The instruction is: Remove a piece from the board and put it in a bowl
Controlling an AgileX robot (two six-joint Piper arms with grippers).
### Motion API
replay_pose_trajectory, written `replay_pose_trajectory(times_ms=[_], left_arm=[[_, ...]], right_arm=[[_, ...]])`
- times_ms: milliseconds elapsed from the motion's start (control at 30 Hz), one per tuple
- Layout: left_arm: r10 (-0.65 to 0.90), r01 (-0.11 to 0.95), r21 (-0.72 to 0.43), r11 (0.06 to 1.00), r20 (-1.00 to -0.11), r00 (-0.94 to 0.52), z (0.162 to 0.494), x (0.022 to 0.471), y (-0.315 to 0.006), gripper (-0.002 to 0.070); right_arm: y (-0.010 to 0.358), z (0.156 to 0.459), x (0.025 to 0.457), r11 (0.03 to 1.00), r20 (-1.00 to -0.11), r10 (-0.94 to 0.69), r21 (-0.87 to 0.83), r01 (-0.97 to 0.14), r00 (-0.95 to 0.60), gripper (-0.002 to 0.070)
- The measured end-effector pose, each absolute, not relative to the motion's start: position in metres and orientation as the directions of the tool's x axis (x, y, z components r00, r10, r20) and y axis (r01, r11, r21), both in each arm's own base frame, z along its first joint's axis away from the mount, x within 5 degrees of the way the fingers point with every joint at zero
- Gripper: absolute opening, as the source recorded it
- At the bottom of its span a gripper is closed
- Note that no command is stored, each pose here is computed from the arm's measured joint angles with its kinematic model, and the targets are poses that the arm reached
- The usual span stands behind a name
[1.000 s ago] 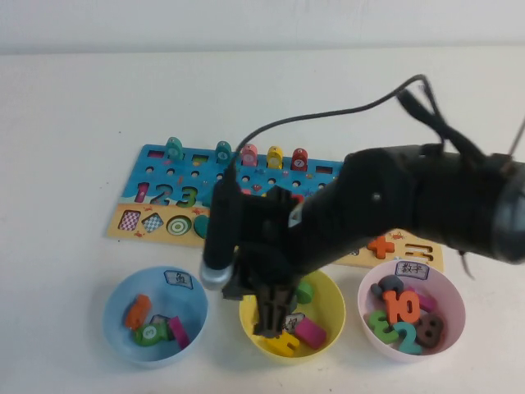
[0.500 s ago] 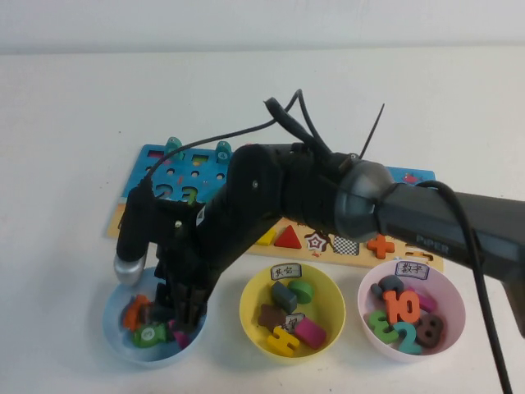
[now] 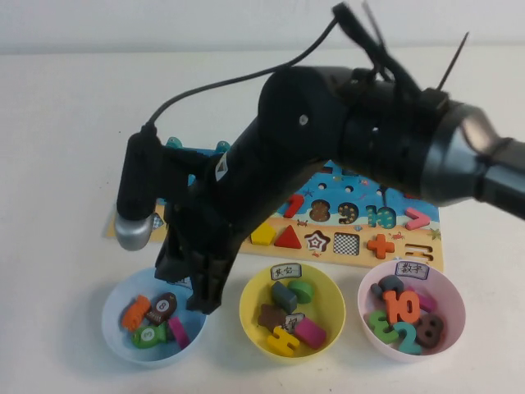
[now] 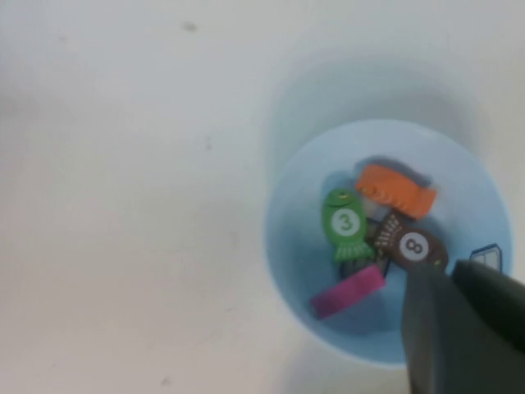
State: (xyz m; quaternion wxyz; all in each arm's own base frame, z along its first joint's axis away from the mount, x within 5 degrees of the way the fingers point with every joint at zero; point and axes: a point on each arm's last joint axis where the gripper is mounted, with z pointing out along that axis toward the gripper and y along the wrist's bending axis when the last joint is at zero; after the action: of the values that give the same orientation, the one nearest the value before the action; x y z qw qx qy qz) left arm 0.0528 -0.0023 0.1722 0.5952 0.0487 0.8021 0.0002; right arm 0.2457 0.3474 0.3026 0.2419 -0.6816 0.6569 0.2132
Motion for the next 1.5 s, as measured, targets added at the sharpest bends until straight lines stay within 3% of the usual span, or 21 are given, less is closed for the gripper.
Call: replay_pose_trajectory(times_ms=[100,333,433,533,667,867,1267,1500], left_arm=[[0.078,0.078,0.058,0.995,-0.955,-0.287,0.172,0.053,-0.002,-0.0004],[0.078,0.078,0.058,0.995,-0.955,-0.287,0.172,0.053,-0.002,-0.0004],[0.078,0.078,0.058,0.995,-0.955,-0.287,0.172,0.053,-0.002,-0.0004],[0.078,0.078,0.058,0.995,-0.955,-0.287,0.172,0.053,-0.002,-0.0004],[0.078,0.078,0.058,0.995,-0.955,-0.287,0.172,0.053,-0.002,-0.0004],[0.078,0.078,0.058,0.995,-0.955,-0.287,0.172,0.053,-0.002,-0.0004],[0.078,0.078,0.058,0.995,-0.955,-0.287,0.172,0.053,-0.002,-0.0004],[0.078,0.078,0.058,0.995,-0.955,-0.287,0.172,0.053,-0.002,-0.0004]], right_arm=[[0.334,0.325,0.234,-0.017,-0.614,-0.788,-0.042,-0.999,0.039,-0.0005],[0.279,0.34,0.22,0.127,-0.639,-0.755,0.075,-0.989,-0.146,-0.0015],[0.255,0.344,0.203,0.195,-0.695,-0.699,0.043,-0.98,-0.17,-0.0015],[0.231,0.348,0.19,0.309,-0.803,-0.582,-0.077,-0.948,-0.125,-0.0016],[0.193,0.338,0.176,0.506,-0.897,-0.438,-0.198,-0.839,-0.053,-0.0016],[0.145,0.31,0.161,0.728,-0.95,-0.31,-0.27,-0.631,0.05,-0.0017],[0.048,0.259,0.107,0.896,-0.972,-0.23,-0.227,-0.381,0.038,-0.0017],[0.009,0.254,0.079,0.973,-0.976,-0.195,-0.205,-0.109,0.096,-0.0017]])
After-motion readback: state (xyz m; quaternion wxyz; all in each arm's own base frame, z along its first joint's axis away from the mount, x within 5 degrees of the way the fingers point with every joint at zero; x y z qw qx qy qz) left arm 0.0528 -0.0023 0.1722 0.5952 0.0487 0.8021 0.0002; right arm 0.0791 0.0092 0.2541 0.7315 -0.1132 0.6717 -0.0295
